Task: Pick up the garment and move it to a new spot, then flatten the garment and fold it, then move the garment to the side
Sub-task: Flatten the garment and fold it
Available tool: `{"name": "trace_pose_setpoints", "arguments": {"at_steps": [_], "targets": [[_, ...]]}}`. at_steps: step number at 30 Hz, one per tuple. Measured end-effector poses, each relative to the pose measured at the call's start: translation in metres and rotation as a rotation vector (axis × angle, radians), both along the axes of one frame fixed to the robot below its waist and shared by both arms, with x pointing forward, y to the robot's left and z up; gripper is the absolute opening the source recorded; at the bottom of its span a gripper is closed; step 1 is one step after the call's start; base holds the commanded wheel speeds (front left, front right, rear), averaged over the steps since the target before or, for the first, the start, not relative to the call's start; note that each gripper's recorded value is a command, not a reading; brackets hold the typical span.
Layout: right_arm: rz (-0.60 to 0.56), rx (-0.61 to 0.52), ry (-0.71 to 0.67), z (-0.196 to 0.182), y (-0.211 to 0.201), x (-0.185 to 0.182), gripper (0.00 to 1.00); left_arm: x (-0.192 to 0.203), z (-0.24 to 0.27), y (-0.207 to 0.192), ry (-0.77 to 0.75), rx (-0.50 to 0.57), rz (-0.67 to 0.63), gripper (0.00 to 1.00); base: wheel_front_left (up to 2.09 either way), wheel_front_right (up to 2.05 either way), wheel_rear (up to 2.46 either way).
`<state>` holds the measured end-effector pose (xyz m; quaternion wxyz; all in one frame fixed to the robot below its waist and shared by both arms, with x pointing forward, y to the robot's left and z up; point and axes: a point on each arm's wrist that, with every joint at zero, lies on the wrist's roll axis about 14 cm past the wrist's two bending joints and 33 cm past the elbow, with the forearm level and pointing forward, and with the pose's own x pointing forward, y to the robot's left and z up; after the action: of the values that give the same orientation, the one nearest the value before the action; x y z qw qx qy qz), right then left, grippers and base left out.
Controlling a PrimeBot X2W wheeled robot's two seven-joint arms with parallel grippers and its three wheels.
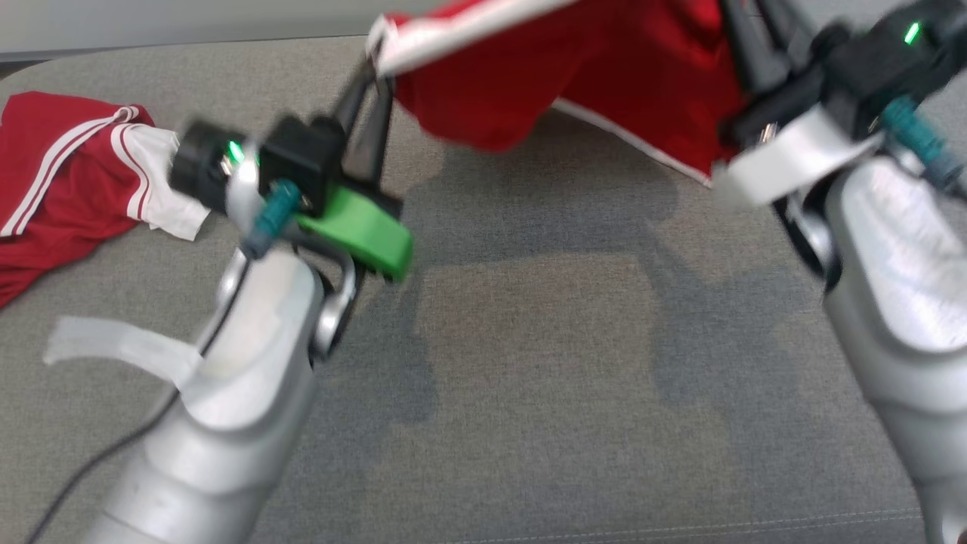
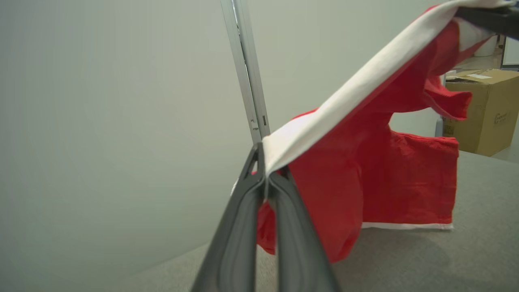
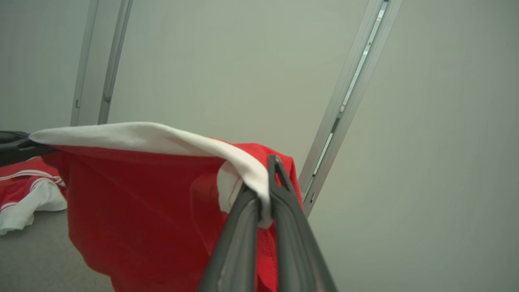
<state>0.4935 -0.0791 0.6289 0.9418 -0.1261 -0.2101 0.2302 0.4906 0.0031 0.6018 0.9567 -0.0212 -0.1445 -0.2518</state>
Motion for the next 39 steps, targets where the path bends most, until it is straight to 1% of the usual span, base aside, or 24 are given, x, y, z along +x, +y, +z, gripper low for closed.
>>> {"name": "trace_pose_setpoints", "arguments": {"at_steps": [2, 3, 5, 7, 8, 10, 14, 18, 19, 20, 21, 22, 26, 30, 34, 37, 39], "targets": [[-0.005, 0.005, 0.218, -0.077, -0.002, -0.017, 0.0, -0.022, -0.062, -0.003, 0.162, 0.037, -0.015, 0.0, 0.0, 0.0, 0.0], [-0.005, 0.005, 0.218, -0.077, -0.002, -0.017, 0.0, -0.022, -0.062, -0.003, 0.162, 0.037, -0.015, 0.0, 0.0, 0.0, 0.0], [-0.009, 0.005, 0.39, -0.136, -0.004, -0.042, 0.0, -0.045, -0.104, -0.007, 0.277, 0.061, -0.042, 0.0, 0.0, 0.0, 0.0], [-0.005, 0.018, 0.509, -0.173, 0.0, -0.063, 0.0, -0.061, -0.131, -0.008, 0.351, 0.081, -0.059, 0.0, 0.0, 0.0, 0.0], [-0.005, 0.028, 0.546, -0.183, 0.002, -0.071, 0.0, -0.068, -0.141, -0.009, 0.376, 0.093, -0.073, 0.0, 0.0, 0.0, 0.0], [-0.011, 0.049, 0.582, -0.192, 0.003, -0.078, 0.0, -0.08, -0.154, -0.015, 0.41, 0.112, -0.107, 0.0, 0.0, 0.0, 0.0], [-0.032, 0.086, 0.6, -0.194, 0.001, -0.083, 0.0, -0.099, -0.167, -0.028, 0.445, 0.13, -0.17, 0.0, 0.0, 0.0, 0.0], [-0.056, 0.09, 0.622, -0.201, -0.007, -0.092, 0.0, -0.117, -0.178, -0.04, 0.474, 0.151, -0.224, 0.0, 0.0, 0.0, 0.0], [-0.055, 0.089, 0.631, -0.203, -0.007, -0.095, 0.07, -0.119, -0.18, -0.04, 0.483, 0.151, -0.224, 0.0, 0.0, 0.0, 0.0], [-0.053, 0.089, 0.638, -0.205, -0.006, -0.098, 0.29, -0.12, -0.182, -0.04, 0.49, 0.15, -0.221, 0.0, 0.0, 0.0, 0.0], [-0.048, 0.09, 0.644, -0.206, -0.005, -0.1, 0.47, -0.12, -0.183, -0.038, 0.495, 0.148, -0.216, 0.4, 0.0, 0.0, 0.0], [-0.047, 0.094, 0.644, -0.206, -0.004, -0.101, 1.0, -0.119, -0.183, -0.037, 0.498, 0.143, -0.21, 1.0, 0.0, 0.0, 0.0], [-0.044, 0.104, 0.628, -0.2, -0.003, -0.1, 1.0, -0.112, -0.177, -0.032, 0.506, 0.092, -0.18, 1.0, 0.0, 0.0, 0.0], [-0.047, 0.117, 0.644, -0.203, -0.004, -0.108, 1.0, -0.108, -0.167, -0.028, 0.537, -0.034, -0.149, 1.0, 0.0, 0.0, 0.0], [-0.085, 0.126, 0.671, -0.211, -0.016, -0.119, 1.0, -0.096, -0.15, -0.02, 0.513, -0.123, -0.108, 1.0, 0.0, 0.0, 0.0], [-0.109, 0.136, 0.685, -0.214, -0.023, -0.127, 1.0, -0.087, -0.14, -0.01, 0.492, -0.164, -0.077, 1.0, 0.0, 0.0, 0.0], [-0.131, 0.137, 0.695, -0.217, -0.031, -0.132, 1.0, -0.082, -0.138, -0.003, 0.482, -0.165, -0.062, 1.0, 0.0, 0.0, 0.0]]}}
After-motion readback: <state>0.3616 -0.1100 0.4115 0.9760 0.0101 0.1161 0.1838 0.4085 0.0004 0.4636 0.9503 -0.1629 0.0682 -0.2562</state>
